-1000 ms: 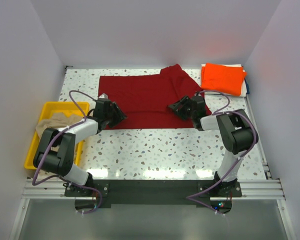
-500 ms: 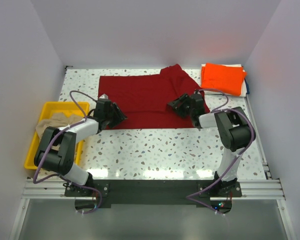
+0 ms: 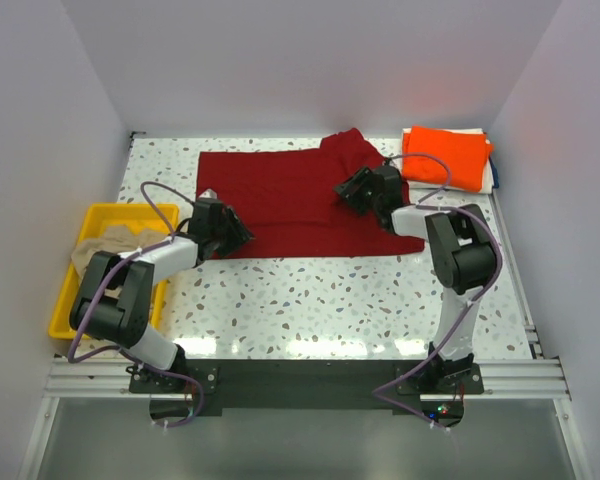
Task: Fold and stack the t-shirts
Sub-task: Fold the tshirt
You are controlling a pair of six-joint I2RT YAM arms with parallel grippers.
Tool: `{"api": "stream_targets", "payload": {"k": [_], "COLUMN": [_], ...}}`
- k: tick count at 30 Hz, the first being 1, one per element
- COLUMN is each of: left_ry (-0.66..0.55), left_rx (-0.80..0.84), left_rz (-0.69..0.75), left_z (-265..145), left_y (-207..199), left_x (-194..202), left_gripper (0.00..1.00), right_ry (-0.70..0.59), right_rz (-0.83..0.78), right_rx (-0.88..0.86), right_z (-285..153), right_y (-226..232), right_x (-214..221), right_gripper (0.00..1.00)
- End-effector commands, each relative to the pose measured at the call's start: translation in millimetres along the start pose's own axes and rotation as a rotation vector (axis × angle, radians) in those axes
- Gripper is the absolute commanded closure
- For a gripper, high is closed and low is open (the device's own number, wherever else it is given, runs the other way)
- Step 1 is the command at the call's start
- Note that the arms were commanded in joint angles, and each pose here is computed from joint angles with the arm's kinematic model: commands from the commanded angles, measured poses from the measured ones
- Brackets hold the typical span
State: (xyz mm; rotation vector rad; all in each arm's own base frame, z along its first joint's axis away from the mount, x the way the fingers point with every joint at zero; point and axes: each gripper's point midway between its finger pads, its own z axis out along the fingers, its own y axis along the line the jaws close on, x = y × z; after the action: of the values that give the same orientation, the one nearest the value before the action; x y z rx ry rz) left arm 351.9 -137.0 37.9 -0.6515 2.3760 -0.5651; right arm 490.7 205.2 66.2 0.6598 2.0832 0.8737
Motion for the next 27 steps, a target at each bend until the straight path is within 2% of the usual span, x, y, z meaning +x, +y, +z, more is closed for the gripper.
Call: {"api": "stream_targets", "payload": {"k": [1, 11, 17, 22, 24, 25, 27], "left_ry": [-0.044, -0.037, -0.05, -0.078, -0.141, -0.186, -0.223], "left_rx": [0.045, 0.041, 0.05, 0.008, -0.078, -0.128, -0.205], "left_rz": [0.04, 0.042, 0.044, 0.039, 0.019, 0.011, -0.026], "left_z": [0.8, 1.9, -2.4, -19.6, -33.1, -38.5, -53.9], "left_y": [-17.6, -16.3, -19.8, -15.9, -1.6, 7.5, 23.5], "left_x": [-15.6, -14.8, -18.4, -25.2, -35.7, -42.9, -45.4], "left_gripper": [0.39, 0.39, 0.39, 0.38, 0.38, 0.38, 0.4], "right_ry": [-0.021, -0.005, 0.003, -0.016, -0.001, -0.029, -0.006], "right_rz": [-0.084, -0.203, -0.294, -0.359, -0.364, -0.368, -0.336], "right_rx": [0.04, 0.078, 0.102, 0.13, 0.198, 0.187, 0.249], "right_z": [11.1, 29.4, 24.9, -25.9, -48.1, -69.9, -93.9], "right_y": [0.1, 10.4, 17.8, 45.0, 32.1, 44.0, 19.8], "right_x": [-11.1, -26.4, -38.0, -61.1, -62.1, -71.2, -68.6], "right_gripper": [0.43, 0.43, 0.42, 0.42, 0.42, 0.42, 0.42]}}
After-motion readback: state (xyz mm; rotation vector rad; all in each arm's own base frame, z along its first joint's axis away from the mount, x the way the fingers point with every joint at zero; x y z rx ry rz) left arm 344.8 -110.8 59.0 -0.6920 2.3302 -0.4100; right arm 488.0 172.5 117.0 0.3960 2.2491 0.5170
